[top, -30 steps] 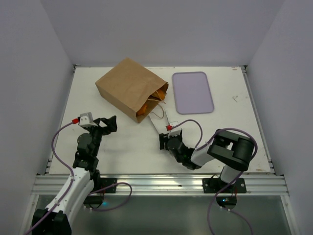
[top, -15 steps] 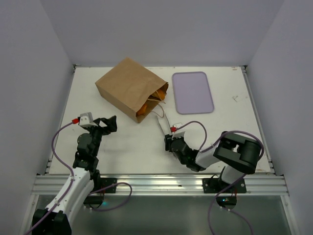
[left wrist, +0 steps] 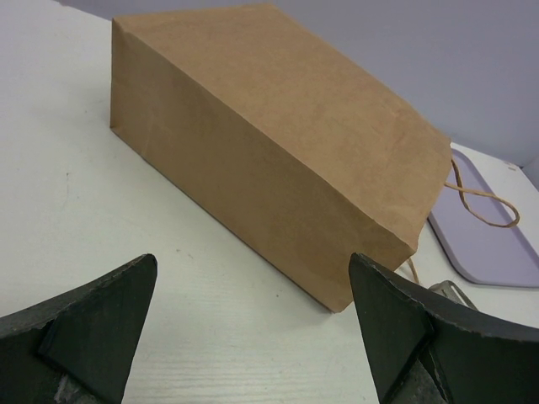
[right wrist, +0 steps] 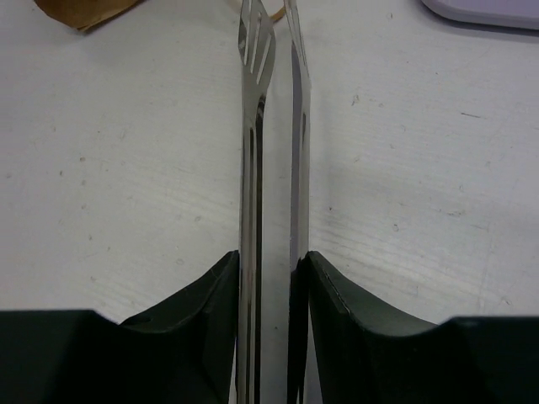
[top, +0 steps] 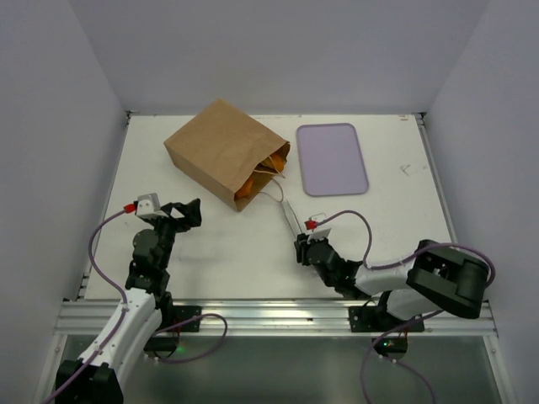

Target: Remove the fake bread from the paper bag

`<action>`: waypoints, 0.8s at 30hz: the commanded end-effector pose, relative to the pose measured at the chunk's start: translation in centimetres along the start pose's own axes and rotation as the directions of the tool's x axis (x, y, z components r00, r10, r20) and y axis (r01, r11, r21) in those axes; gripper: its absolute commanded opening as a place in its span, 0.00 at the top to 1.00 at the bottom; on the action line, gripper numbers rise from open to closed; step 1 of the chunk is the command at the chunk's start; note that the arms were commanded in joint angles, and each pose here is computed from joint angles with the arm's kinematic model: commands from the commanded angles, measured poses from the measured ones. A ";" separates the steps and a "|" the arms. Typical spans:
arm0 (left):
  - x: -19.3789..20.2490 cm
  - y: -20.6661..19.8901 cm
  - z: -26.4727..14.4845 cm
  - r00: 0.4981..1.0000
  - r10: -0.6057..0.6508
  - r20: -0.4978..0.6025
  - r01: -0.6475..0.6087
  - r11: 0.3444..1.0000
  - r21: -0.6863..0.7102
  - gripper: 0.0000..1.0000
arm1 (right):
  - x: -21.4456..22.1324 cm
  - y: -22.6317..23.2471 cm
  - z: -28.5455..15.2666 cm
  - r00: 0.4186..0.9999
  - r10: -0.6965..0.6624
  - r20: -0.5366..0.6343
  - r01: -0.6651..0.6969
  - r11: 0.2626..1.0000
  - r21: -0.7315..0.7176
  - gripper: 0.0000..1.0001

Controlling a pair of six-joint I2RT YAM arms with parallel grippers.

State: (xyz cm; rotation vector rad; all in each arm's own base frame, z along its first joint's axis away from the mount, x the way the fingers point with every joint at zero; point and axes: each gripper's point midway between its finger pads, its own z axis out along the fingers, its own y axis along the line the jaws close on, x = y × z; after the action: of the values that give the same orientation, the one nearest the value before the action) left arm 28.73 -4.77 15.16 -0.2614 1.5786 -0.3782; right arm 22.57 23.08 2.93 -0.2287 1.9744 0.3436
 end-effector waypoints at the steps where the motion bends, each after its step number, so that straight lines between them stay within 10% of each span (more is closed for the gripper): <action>1: -1.3 -0.8 0.1 0.999 0.008 0.046 -0.010 0.999 0.036 0.00 | -1.0 0.2 -0.8 0.999 0.033 0.005 -0.033 0.999 -0.020 0.60; 24: -1.5 -1.1 0.1 0.999 0.008 0.049 -0.010 0.999 0.048 0.00 | -6.9 3.0 -3.6 0.998 0.064 -0.007 -0.064 0.987 -0.148 0.79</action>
State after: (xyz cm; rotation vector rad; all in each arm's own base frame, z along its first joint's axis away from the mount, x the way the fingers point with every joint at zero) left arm 28.65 -5.01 15.42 -0.2492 1.5718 -0.3915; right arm 21.07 23.43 8.60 -0.2674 1.9950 0.4631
